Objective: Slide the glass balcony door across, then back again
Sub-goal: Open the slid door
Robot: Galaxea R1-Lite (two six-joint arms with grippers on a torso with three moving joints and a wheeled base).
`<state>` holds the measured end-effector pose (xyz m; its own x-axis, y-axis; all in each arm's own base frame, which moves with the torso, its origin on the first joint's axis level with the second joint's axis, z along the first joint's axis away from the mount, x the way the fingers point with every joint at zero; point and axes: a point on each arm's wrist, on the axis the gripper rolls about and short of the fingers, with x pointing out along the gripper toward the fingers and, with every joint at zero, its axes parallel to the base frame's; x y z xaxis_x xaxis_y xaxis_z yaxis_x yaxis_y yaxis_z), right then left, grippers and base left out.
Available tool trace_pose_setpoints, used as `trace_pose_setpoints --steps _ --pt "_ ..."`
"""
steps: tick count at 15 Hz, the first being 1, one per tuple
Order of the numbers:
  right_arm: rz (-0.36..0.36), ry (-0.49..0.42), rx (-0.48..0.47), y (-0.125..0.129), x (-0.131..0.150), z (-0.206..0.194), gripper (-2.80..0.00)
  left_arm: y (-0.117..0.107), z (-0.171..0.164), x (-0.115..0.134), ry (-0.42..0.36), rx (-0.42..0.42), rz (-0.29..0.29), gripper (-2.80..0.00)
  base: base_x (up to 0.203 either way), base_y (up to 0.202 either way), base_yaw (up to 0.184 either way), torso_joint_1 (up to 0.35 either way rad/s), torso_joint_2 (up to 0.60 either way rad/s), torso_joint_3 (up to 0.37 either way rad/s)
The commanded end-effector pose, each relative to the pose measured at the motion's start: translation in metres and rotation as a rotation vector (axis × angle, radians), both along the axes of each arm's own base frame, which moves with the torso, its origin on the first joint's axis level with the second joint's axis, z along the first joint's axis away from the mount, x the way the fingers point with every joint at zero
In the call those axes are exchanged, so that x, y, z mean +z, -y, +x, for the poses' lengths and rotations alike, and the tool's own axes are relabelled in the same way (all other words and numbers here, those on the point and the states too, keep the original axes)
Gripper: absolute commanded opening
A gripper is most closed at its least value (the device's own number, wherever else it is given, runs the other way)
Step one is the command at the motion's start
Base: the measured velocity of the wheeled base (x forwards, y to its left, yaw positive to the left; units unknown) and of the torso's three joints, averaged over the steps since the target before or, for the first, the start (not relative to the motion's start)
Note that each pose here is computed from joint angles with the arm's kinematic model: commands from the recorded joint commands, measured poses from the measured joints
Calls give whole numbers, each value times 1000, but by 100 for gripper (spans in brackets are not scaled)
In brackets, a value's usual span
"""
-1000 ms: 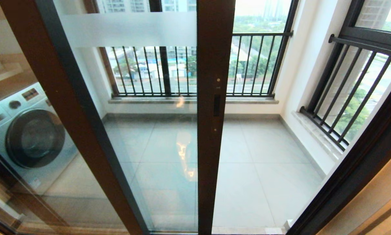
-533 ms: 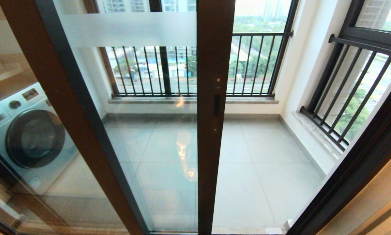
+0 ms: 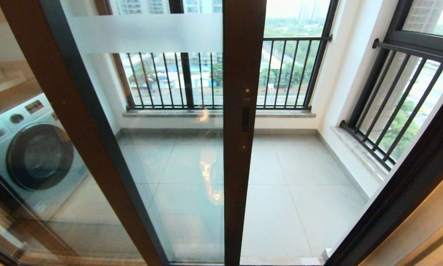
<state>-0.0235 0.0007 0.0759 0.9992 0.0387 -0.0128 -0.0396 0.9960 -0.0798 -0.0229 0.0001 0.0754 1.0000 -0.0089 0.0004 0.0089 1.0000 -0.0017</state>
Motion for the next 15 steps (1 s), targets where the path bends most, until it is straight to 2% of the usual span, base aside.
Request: trace_pose_setpoints --steps 1,3,4,5,6,9,13,15 --pt "0 -1 1 0 0 0 -280 0 0 0 2 0 2 -280 0 0 0 0 0 0" --pt "0 -1 1 0 0 0 -280 0 -1 6 32 -1 29 -280 0 0 0 0 0 0" --pt "-1 -1 1 0 0 0 -280 0 -5 20 93 -17 32 -280 0 0 0 0 0 0" --pt "-1 -1 1 0 0 0 -280 2 -10 38 143 -75 37 -280 0 0 0 0 0 0" --pt "-1 -1 1 0 0 0 -280 3 -10 53 152 -128 41 -280 0 0 0 0 0 0" --pt "-1 -1 1 0 0 0 -280 6 12 111 101 -246 36 -280 0 0 0 0 0 0" --pt "0 -1 1 0 0 0 -280 10 78 181 37 -392 22 -280 0 0 0 0 0 0" --pt "-1 -1 1 0 0 0 -280 20 118 201 -13 -497 3 -280 0 0 0 0 0 0"
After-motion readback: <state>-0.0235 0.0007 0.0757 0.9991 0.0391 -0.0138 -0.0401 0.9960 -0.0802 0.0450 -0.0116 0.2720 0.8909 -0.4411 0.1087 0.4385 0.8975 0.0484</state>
